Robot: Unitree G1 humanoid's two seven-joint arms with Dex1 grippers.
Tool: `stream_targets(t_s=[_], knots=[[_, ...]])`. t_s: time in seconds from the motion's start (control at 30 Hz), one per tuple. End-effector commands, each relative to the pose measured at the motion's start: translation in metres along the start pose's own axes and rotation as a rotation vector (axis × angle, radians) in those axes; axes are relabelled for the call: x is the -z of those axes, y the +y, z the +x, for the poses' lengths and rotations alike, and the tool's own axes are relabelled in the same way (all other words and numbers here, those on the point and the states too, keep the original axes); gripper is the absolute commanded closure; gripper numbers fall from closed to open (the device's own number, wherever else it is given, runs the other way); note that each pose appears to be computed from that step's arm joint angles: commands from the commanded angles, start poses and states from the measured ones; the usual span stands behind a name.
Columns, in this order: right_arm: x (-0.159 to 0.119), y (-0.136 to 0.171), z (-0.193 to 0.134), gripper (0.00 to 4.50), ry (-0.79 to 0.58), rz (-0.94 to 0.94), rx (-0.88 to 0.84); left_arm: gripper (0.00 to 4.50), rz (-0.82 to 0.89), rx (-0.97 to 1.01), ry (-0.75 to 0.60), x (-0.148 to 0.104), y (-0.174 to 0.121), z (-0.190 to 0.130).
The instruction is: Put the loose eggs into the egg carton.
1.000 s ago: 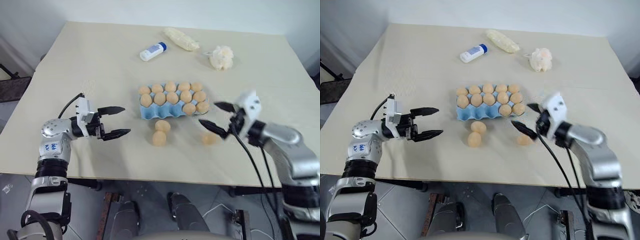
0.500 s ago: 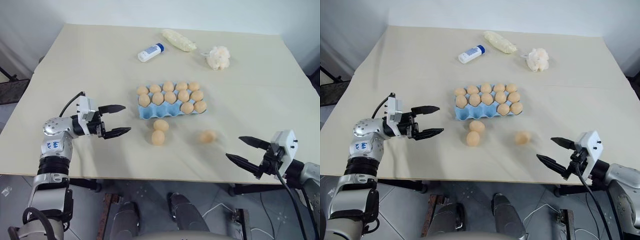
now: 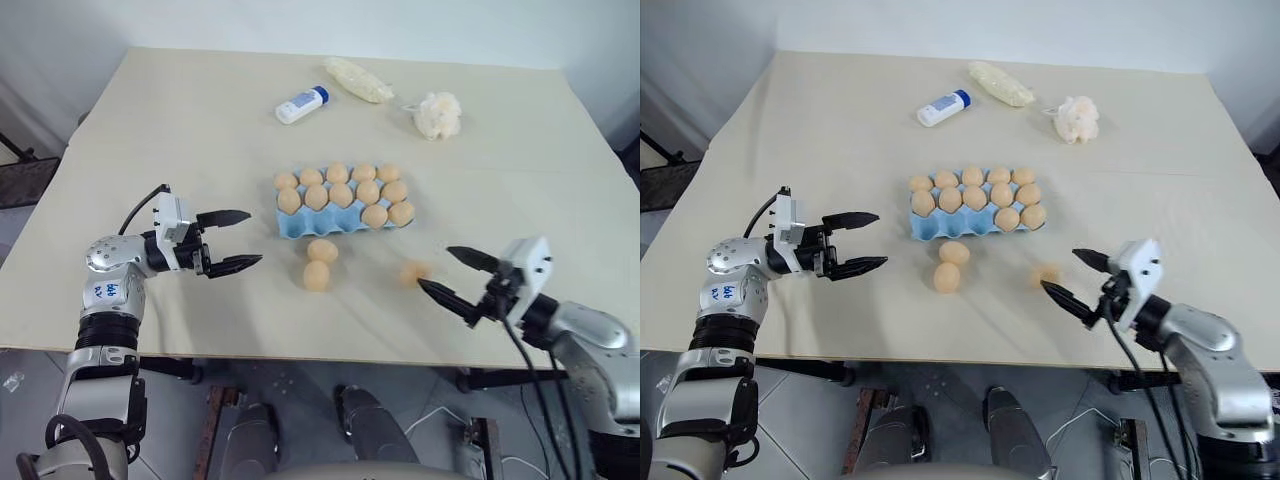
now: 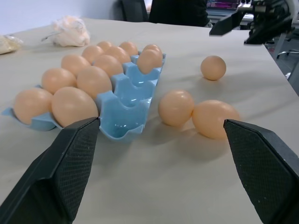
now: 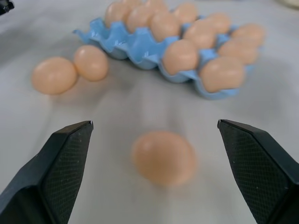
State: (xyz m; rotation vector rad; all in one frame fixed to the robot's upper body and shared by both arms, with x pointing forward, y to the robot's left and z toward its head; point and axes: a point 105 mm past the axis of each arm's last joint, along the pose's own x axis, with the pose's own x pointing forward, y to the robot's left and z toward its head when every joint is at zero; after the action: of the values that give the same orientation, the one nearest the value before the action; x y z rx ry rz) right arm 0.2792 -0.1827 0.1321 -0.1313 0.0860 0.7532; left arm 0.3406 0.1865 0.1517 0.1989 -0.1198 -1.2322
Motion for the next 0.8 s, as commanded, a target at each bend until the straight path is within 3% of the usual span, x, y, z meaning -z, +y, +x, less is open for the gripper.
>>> stream_targets(t_s=[0.03,0.33,0.43,0.6,0.8], knots=[[0.001,-0.001,0.014,0.03,-0.002,-0.015,0.013,0.00,0.041,-0.005,-0.015,-0.009,0.001,-0.001],[0.016,-0.008,0.038,0.03,0.103,-0.063,0.012,0.00,0.042,-0.025,-0.013,-0.008,-0.001,-0.005],[0.011,-0.008,0.037,0.63,0.088,-0.070,0.006,0.00,0.042,-0.030,-0.013,-0.008,-0.002,-0.006],[-0.001,-0.005,0.033,2.24,0.063,-0.084,-0.004,0.00,0.044,-0.039,-0.013,-0.008,-0.003,-0.008],[-0.036,-0.007,0.039,2.59,-0.023,-0.124,-0.001,0.00,0.042,-0.047,-0.014,-0.008,-0.003,-0.010]])
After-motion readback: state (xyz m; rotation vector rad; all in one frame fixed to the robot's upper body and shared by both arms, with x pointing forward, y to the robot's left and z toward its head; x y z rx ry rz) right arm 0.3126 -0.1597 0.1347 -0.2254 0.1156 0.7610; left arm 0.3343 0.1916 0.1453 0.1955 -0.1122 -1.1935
